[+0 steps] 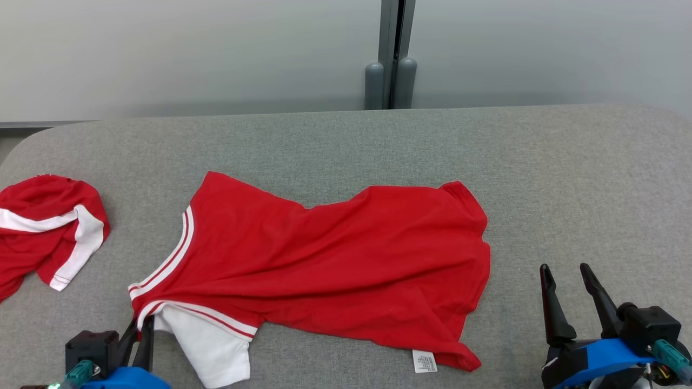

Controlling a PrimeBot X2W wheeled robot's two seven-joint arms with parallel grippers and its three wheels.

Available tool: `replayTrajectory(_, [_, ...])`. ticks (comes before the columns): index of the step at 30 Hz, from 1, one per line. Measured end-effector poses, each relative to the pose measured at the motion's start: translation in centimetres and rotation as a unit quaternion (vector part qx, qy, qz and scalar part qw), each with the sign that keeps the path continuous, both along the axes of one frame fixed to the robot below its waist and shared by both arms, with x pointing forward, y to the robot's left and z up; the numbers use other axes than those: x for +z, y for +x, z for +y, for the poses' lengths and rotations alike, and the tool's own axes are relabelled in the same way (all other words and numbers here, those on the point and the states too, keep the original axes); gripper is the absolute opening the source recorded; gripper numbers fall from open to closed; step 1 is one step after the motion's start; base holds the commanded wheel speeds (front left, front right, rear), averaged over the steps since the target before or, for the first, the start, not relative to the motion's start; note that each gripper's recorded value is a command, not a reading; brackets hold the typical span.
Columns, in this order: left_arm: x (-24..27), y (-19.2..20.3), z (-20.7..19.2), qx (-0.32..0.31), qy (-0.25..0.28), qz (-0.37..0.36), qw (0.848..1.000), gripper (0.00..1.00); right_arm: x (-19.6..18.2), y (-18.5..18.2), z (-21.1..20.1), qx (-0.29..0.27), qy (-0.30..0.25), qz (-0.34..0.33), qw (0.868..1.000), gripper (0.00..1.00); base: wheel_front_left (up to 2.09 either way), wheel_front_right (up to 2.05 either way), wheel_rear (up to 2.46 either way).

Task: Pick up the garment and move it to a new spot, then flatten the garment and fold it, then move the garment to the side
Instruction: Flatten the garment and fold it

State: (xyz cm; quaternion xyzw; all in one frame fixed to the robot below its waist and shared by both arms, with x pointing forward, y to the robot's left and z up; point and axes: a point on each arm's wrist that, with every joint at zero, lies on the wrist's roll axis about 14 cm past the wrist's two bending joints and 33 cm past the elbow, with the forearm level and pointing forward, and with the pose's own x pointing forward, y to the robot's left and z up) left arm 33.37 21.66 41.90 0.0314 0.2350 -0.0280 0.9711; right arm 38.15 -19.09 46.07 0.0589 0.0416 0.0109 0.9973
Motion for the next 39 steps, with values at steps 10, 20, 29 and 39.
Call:
replayTrajectory(10, [4.8,1.9,-1.8,0.012,-0.035,-0.135,0.99,1.0,0.3,-0.2,0.1,0.002,0.0,-0.003,1.0,1.0,0.0,0.0,0.0])
replayTrajectory(20, [9.2,2.1,1.4,0.099,-0.038,-0.254,0.961,1.0,0.9,-0.3,0.3,0.005,-0.001,-0.012,1.0,1.0,0.0,0.0,0.0])
replayTrajectory(29, [12.1,-1.1,5.3,0.16,0.015,-0.315,0.935,1.0,0.5,-0.6,1.1,0.017,0.001,-0.003,1.0,1.0,0.0,0.0,0.0])
replayTrajectory(39, [9.2,-3.4,6.3,0.164,0.047,-0.272,0.947,1.0,-2.8,-0.8,3.5,0.055,0.002,0.061,0.997,1.0,0.0,0.0,0.0])
